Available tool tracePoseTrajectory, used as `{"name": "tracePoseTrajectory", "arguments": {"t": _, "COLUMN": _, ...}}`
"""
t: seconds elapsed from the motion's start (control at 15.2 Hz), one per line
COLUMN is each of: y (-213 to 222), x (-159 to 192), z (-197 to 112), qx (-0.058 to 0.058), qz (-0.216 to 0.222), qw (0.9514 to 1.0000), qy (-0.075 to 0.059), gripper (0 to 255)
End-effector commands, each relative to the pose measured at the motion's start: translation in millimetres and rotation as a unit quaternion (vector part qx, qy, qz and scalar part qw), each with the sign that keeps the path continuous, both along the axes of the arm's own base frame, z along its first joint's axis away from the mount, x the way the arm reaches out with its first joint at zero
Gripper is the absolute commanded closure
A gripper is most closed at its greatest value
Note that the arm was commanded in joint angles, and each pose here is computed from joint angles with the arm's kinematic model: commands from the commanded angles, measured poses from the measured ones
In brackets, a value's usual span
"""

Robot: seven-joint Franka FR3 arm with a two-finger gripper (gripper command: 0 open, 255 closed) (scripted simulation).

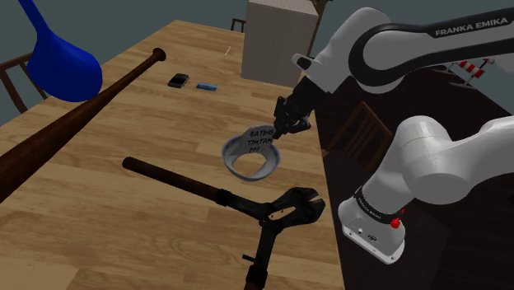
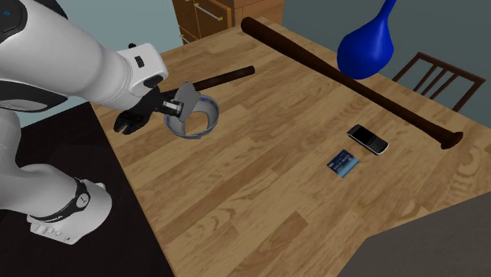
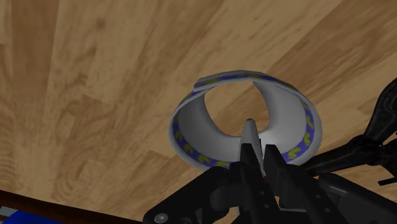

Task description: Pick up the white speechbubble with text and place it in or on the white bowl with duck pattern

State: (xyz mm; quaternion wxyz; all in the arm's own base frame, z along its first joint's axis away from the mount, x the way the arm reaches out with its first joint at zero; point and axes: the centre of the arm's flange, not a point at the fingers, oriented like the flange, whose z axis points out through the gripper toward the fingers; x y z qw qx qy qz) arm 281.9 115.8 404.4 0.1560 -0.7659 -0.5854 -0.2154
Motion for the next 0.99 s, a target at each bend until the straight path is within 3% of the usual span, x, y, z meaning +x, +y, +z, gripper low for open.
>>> {"name": "tracePoseTrajectory", "arguments": {"t": 0.0, "y": 0.0, "x": -0.1, "z": -0.4, "qx": 0.0, "qz": 0.0, "qw": 1.0, "qy": 0.0, "gripper": 255}}
{"name": "tracePoseTrajectory", "arguments": {"t": 0.2, "y": 0.0, "x": -0.1, "z": -0.4, "qx": 0.0, "qz": 0.0, "qw": 1.0, "qy": 0.0, "gripper": 255}}
{"name": "tracePoseTrajectory", "arguments": {"t": 0.26, "y": 0.0, "x": -0.1, "z": -0.4, "qx": 0.0, "qz": 0.0, "qw": 1.0, "qy": 0.0, "gripper": 0}}
{"name": "tracePoseTrajectory", "arguments": {"t": 0.59, "y": 0.0, "x": -0.1, "z": -0.4, "qx": 0.0, "qz": 0.0, "qw": 1.0, "qy": 0.0, "gripper": 0}}
{"name": "tracePoseTrajectory", "arguments": {"t": 0.92, "y": -24.6, "x": -7.4, "z": 42.5, "qx": 0.0, "qz": 0.0, "qw": 1.0, "qy": 0.0, "gripper": 0}}
